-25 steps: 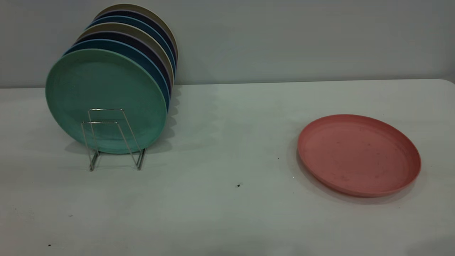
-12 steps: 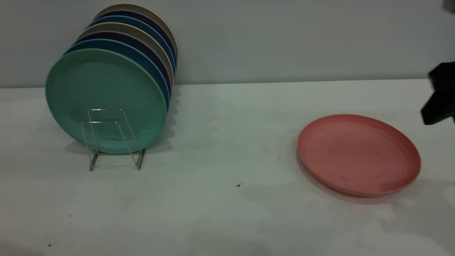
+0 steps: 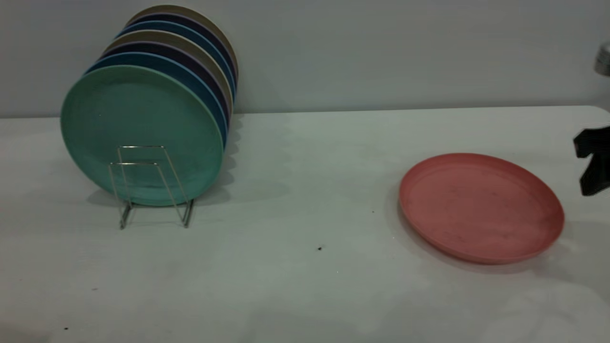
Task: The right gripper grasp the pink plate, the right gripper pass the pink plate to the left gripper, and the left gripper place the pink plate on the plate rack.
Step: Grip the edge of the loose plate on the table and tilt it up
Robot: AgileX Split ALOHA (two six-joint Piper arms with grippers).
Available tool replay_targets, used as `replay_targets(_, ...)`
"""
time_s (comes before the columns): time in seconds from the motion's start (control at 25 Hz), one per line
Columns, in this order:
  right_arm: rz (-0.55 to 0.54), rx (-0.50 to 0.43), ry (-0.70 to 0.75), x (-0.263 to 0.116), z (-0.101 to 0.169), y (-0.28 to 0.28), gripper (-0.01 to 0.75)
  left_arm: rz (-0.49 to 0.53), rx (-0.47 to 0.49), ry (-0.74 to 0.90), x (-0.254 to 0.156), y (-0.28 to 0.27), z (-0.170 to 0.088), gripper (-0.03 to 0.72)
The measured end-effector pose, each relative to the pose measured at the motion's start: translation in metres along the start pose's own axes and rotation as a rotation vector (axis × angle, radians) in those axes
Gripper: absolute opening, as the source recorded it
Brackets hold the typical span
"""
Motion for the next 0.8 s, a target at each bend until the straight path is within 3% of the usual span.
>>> replay_targets(0.8,0.084,0.050,-0.009,0.027,-0.003,0.081,0.439,0.004,-0.002,-0.004,0.000,0.000,0.000,0.468)
Point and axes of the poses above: a point on each arm's last joint axis where the gripper is mounted, y pointing out along that axis toward the gripper, z along the wrist's bending axis when the last joint is at zero, x = y × z, the point moved 3 cm from there along y, pointing out along that axis toward the gripper, and after that the axes turned 8 degrees about -y, right-handed, at the moved point
